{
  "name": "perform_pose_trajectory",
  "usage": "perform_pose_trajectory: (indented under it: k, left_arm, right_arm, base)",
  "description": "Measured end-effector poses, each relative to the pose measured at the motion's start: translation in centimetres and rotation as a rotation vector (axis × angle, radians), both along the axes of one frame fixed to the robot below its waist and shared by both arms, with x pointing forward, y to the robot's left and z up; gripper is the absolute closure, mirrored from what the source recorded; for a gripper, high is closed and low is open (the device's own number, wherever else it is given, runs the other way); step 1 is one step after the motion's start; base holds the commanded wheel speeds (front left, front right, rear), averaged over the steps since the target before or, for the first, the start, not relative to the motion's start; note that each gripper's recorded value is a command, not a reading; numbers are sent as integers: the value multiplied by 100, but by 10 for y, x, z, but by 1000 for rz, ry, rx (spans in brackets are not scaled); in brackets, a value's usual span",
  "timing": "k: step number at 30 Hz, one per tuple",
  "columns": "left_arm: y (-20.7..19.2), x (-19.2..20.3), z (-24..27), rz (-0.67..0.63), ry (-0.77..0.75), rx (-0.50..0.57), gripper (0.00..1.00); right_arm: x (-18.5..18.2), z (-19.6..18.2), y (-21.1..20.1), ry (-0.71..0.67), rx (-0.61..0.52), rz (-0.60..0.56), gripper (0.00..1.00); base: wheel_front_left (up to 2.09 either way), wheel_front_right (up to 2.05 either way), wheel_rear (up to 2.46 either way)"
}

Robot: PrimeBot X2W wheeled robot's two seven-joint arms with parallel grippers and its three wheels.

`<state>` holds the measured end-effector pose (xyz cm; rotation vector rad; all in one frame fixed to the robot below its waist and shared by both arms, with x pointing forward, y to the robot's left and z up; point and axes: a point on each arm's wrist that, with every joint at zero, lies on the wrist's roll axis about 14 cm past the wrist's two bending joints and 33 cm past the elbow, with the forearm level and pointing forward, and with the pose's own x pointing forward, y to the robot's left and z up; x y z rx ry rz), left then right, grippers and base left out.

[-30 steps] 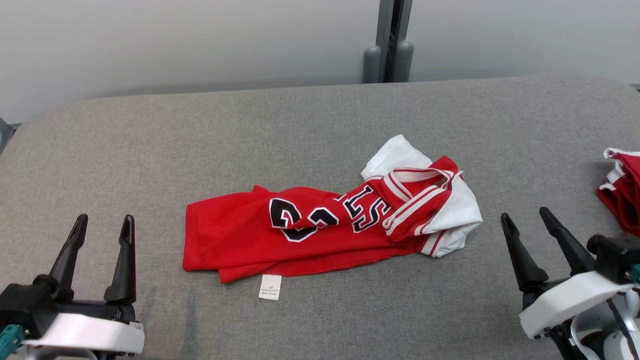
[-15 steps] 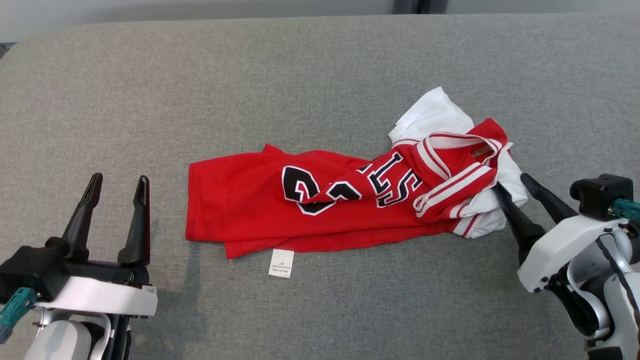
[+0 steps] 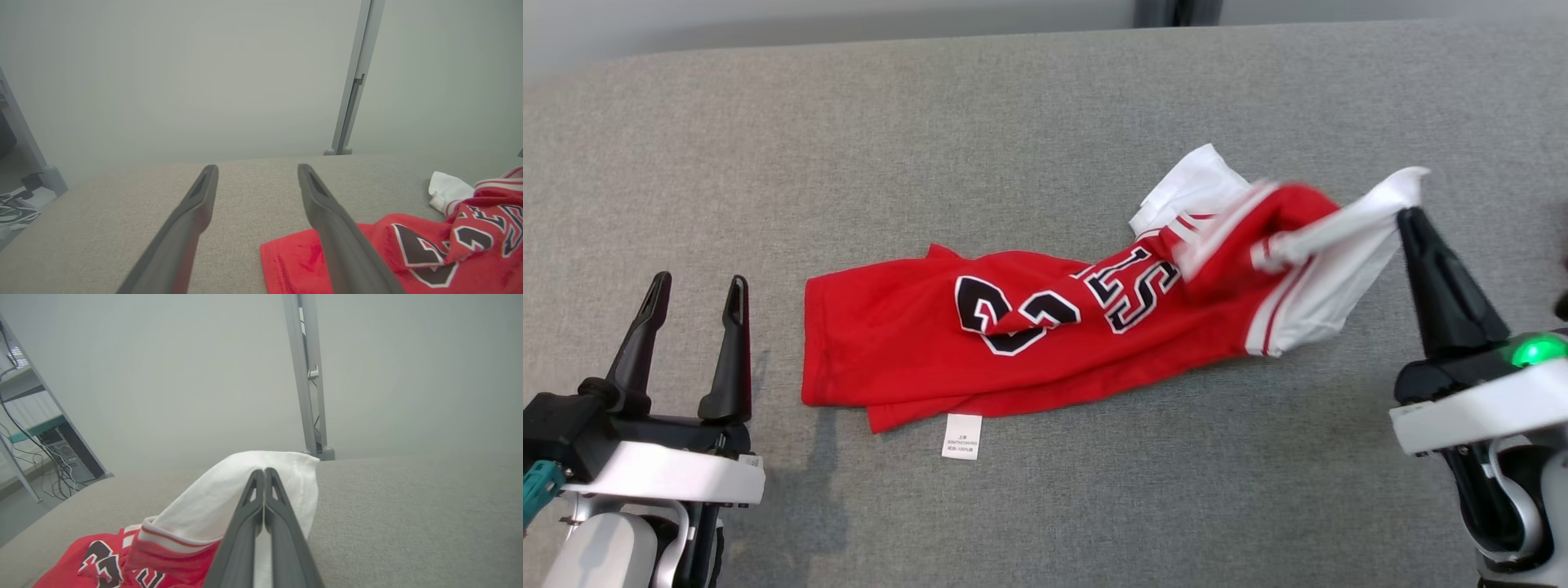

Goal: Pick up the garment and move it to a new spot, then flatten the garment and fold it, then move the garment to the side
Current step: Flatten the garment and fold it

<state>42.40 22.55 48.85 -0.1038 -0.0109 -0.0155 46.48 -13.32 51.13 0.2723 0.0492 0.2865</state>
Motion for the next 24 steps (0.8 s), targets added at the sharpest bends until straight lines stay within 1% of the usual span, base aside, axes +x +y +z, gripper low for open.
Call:
perform_pose_trajectory:
  k: [3, 4, 7, 9, 10, 14, 18, 20, 22, 23, 24]
  left_arm:
    - [-2, 2, 4, -9, -14, 1, 0]
    - [-3, 3, 6, -12, -21, -1, 0]
    - [-3, 4, 6, -18, -23, 2, 0]
    - [-4, 5, 5, -20, -22, 0, 0]
    - [-4, 5, 5, -21, -21, 1, 0]
    - [-7, 9, 2, -31, -20, -7, 0]
    - [-8, 11, 0, -35, -16, -8, 0]
    - [-8, 12, 0, -35, -17, -8, 0]
    - [-8, 12, 1, -37, -21, -5, 0]
    - [-8, 12, 1, -36, -23, -5, 0]
    - [-8, 12, 2, -36, -25, -4, 0]
  right_arm:
    - [-5, 31, -7, -111, 36, -44, 100]
    - [-12, 44, -8, -155, 70, -65, 100]
    - [-19, 50, -15, -177, 101, -108, 100]
    - [-22, 37, -28, -138, 100, -160, 100]
    - [-23, 28, -36, -110, 81, -187, 100]
    - [-24, -26, -55, 53, 53, -251, 100]
    - [-35, -80, -68, 213, 84, -308, 100]
    - [-40, -97, -71, 259, 94, -328, 100]
    - [-42, -107, -72, 285, 108, -341, 100]
    - [-42, -108, -72, 286, 109, -345, 72]
    - [-41, -108, -73, 281, 111, -348, 10]
  base:
    - [0, 0, 0]
    - [0, 0, 0]
    - [0, 0, 0]
    - [0, 0, 0]
    - [0, 0, 0]
    - [0, 0, 0]
    - [0, 0, 0]
    - [0, 0, 0]
    - [0, 0, 0]
    - [0, 0, 0]
    - [0, 0, 0]
